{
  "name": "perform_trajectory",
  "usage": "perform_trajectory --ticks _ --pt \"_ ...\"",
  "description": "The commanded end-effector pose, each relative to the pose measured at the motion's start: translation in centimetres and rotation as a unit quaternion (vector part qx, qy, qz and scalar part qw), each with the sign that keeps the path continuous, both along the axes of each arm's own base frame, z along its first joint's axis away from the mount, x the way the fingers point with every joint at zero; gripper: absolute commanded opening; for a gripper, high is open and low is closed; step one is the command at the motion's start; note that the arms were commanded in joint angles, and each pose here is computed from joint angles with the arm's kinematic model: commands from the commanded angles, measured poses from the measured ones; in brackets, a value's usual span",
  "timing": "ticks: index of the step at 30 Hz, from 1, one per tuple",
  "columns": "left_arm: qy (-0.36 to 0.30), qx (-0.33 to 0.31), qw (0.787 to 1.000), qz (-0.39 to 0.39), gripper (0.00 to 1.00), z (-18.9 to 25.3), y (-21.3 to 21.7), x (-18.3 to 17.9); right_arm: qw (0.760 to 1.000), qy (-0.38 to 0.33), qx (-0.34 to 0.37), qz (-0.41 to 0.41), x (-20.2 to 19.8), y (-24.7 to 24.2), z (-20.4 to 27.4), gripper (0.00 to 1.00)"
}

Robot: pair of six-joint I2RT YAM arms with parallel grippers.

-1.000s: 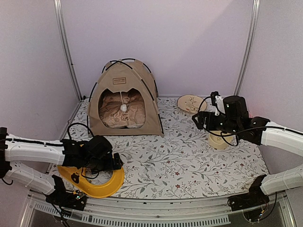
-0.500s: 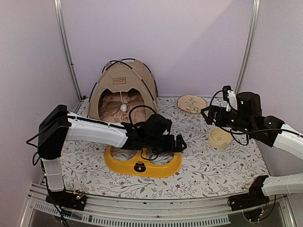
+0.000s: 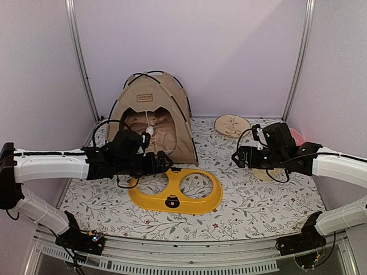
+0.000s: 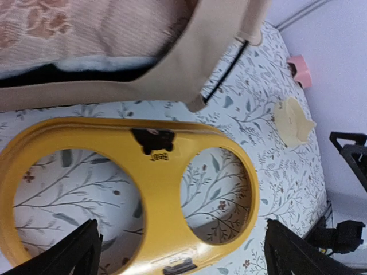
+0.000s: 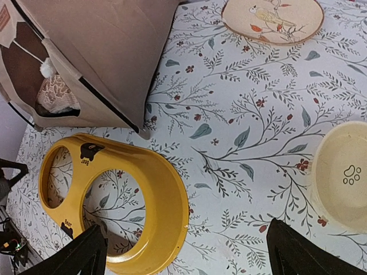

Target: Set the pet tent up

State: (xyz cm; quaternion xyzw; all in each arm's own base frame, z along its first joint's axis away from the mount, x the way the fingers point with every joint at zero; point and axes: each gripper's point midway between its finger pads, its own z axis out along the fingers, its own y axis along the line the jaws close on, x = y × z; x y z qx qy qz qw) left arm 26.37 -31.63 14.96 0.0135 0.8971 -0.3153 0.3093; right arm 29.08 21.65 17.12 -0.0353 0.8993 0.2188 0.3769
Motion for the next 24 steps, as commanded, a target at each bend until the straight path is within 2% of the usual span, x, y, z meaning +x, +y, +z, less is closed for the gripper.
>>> perform_trajectory --ticks 1,5,9,14,19,24 --pt "0.004 0.056 0.996 0.069 0.99 -2.0 7.8 1.0 0.998 0.027 -0.014 -0.059 -0.4 -2.4 -1.8 0.99" --pt "0.011 0.058 0.993 0.098 0.99 -3.3 12.9 1.7 0.994 0.044 -0.025 -0.097 0.0 -5.2 -3.3 0.99" --pt "0.012 0.06 0.994 0.086 0.99 -4.7 14.3 2.3 0.99 0.041 -0.033 -0.13 1.3 -7.3 -3.5 0.99" --pt "0.028 0.041 0.997 0.054 0.99 -7.0 12.5 2.5 0.991 0.044 -0.023 -0.122 4.1 -7.8 -3.6 0.99" --pt "0.032 0.031 0.999 0.027 1.0 -8.7 9.9 2.1 0.992 0.054 -0.042 -0.104 6.0 -7.3 -4.5 0.99" --pt "0.033 0.009 0.999 -0.025 1.0 -8.5 3.6 0.3 0.991 0.064 -0.05 -0.108 7.0 -7.7 -5.7 0.99"
